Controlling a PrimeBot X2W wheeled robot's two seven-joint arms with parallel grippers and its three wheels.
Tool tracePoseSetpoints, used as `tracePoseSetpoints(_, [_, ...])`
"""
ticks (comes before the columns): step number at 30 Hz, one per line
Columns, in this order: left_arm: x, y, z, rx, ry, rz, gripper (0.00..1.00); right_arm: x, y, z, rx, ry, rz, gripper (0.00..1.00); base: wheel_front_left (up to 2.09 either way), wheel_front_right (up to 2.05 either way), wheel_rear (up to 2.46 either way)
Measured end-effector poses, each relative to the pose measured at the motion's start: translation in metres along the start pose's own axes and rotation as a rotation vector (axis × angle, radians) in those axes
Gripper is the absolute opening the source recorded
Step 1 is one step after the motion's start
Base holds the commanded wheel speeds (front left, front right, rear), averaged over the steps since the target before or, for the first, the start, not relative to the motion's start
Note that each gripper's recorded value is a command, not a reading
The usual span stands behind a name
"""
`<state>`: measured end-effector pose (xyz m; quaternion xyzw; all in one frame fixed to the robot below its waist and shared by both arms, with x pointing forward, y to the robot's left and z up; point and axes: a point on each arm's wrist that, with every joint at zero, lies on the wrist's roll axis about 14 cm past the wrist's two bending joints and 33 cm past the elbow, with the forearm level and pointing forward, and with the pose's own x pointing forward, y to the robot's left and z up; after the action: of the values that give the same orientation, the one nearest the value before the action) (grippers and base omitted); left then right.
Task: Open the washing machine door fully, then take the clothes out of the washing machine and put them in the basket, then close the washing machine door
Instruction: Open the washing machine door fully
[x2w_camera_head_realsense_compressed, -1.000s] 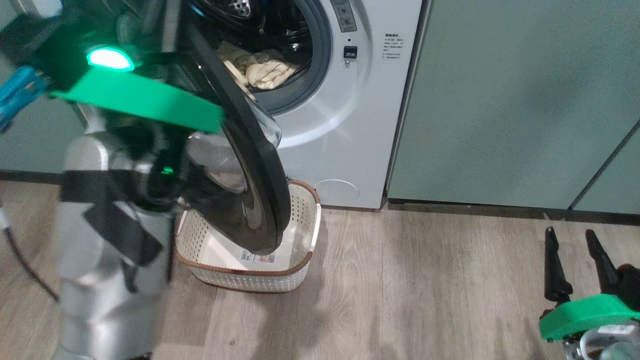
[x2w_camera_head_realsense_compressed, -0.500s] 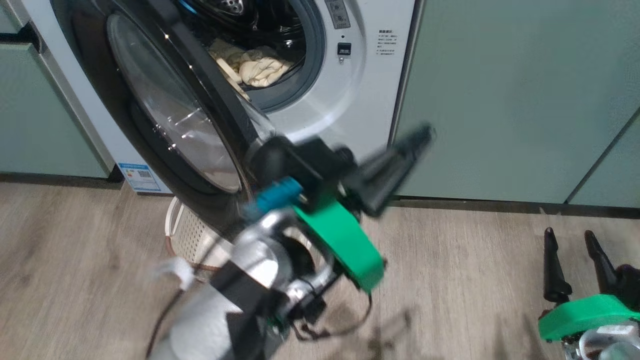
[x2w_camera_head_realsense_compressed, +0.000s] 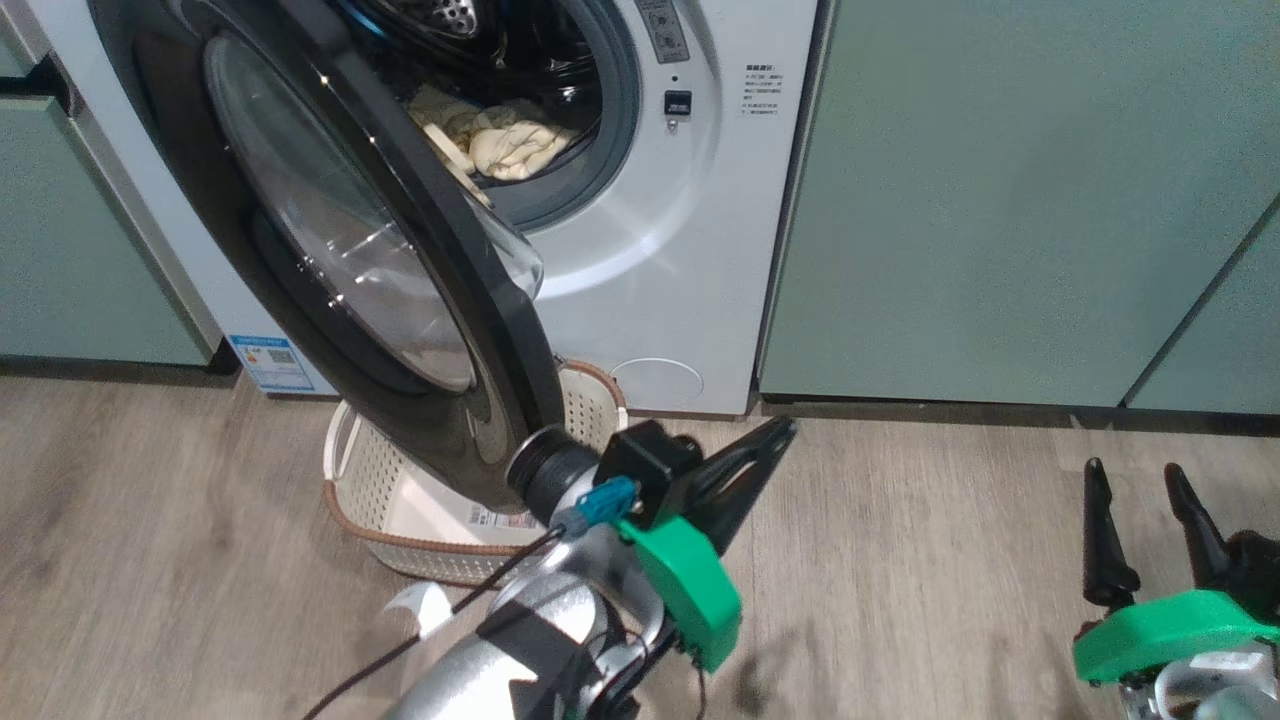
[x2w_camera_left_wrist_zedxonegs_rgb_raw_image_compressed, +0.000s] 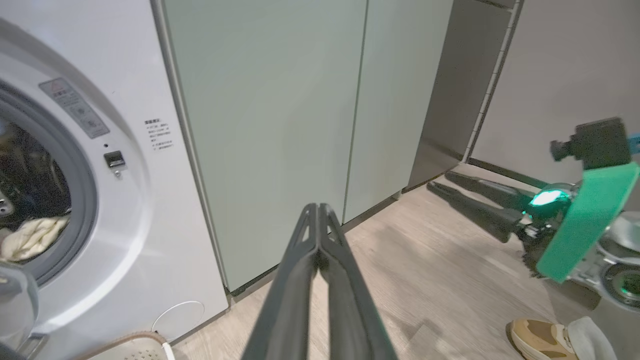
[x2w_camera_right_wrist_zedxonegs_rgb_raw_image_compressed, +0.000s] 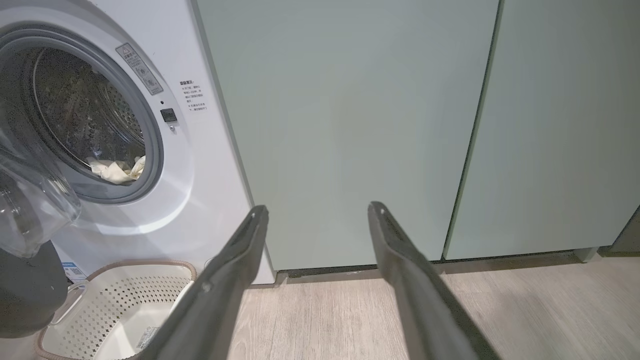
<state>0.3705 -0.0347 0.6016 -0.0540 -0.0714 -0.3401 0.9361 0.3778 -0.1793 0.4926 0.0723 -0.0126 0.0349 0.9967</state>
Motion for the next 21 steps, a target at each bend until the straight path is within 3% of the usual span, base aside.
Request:
tracePoseSetpoints(12, [-0.016, 0.041, -0.05, -0.073, 0.046, 0.195, 0.0, -0.001, -0.001, 0.0, 0.001, 0.0, -0.003, 1.0, 0.0, 0.0, 0.0])
tracePoseSetpoints(21, [-0.013, 0.07, -0.051, -0.086, 0.026, 0.28, 0.0, 0.0, -0.001, -0.004, 0.001, 0.011, -0.004, 1.0, 0.0, 0.0, 0.0])
